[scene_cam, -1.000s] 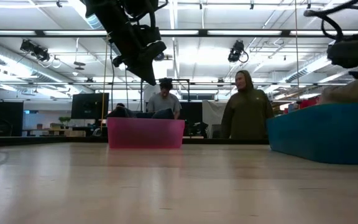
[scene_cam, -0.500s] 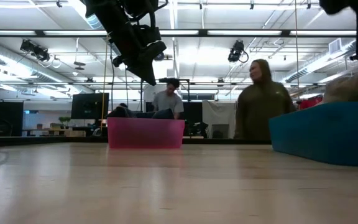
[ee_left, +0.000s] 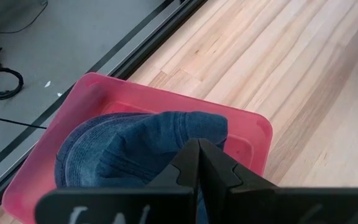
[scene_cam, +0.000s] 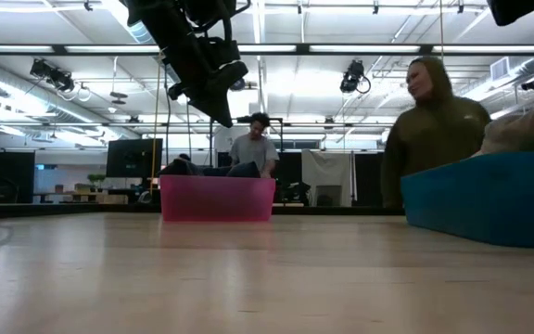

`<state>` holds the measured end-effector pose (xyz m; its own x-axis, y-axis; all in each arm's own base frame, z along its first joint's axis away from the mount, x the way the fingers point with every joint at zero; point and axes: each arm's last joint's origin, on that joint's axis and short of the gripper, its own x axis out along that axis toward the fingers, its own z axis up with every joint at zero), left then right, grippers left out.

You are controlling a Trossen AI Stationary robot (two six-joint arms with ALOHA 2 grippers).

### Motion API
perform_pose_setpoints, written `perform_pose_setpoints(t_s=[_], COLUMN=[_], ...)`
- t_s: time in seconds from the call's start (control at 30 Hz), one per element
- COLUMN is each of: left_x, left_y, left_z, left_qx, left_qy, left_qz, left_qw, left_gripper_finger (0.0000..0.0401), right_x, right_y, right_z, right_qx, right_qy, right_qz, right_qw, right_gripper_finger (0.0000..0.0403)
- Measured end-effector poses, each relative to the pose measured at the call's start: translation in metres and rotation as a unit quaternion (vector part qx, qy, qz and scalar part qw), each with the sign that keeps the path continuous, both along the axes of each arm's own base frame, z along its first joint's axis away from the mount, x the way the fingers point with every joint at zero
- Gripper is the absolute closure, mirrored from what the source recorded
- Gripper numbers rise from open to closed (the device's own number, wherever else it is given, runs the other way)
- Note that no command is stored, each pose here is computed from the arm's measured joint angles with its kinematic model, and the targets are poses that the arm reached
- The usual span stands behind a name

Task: Pick & Place hat
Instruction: Put the right brown cap into the blue bin

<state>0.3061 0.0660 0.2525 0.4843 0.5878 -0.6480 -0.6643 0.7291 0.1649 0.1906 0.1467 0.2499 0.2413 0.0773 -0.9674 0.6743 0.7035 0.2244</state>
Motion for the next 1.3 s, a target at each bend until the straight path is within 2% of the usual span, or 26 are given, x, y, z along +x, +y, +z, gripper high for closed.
perform_pose_setpoints(t_s=[0.1,0.33,0.5,0.7,0.87,1.07,1.17,1.3], left_x=[0.000,0.000,0.000,0.000,0.000,0.000,0.000,0.000], left_y=[0.000,0.000,0.000,0.000,0.000,0.000,0.000,0.000], left_z=[0.000,0.000,0.000,0.000,0.000,0.000,0.000,0.000], left_qx=[0.000,0.000,0.000,0.000,0.000,0.000,0.000,0.001], left_qy=[-0.001,-0.001,-0.001,-0.001,-0.001,-0.001,0.000,0.001], left_qz=[0.000,0.001,0.001,0.000,0.000,0.000,0.000,-0.001], left_qw=[1.000,1.000,1.000,1.000,1.000,1.000,1.000,1.000], left_gripper_finger=[0.0387,0.0387,0.0387,0.0387,0.0387,0.0387,0.0387,0.0387], right_x=[0.003,0.020,0.036,0.056,0.070,0.079,0.078,0.076], right_y=[-0.001,-0.004,-0.014,-0.036,-0.044,-0.043,-0.044,-0.042], right_z=[-0.002,-0.025,-0.046,-0.061,-0.076,-0.092,-0.085,-0.055], right_qx=[-0.017,-0.049,-0.086,-0.138,-0.117,-0.103,-0.084,-0.059], right_qy=[-0.009,0.038,0.077,0.071,0.092,0.107,0.108,0.059], right_qz=[0.003,0.001,-0.037,-0.101,-0.116,-0.077,-0.070,-0.062], right_qw=[1.000,0.998,0.993,0.983,0.982,0.986,0.988,0.995], right_gripper_finger=[0.0390,0.0399,0.0400,0.0399,0.0400,0.0400,0.0399,0.0388])
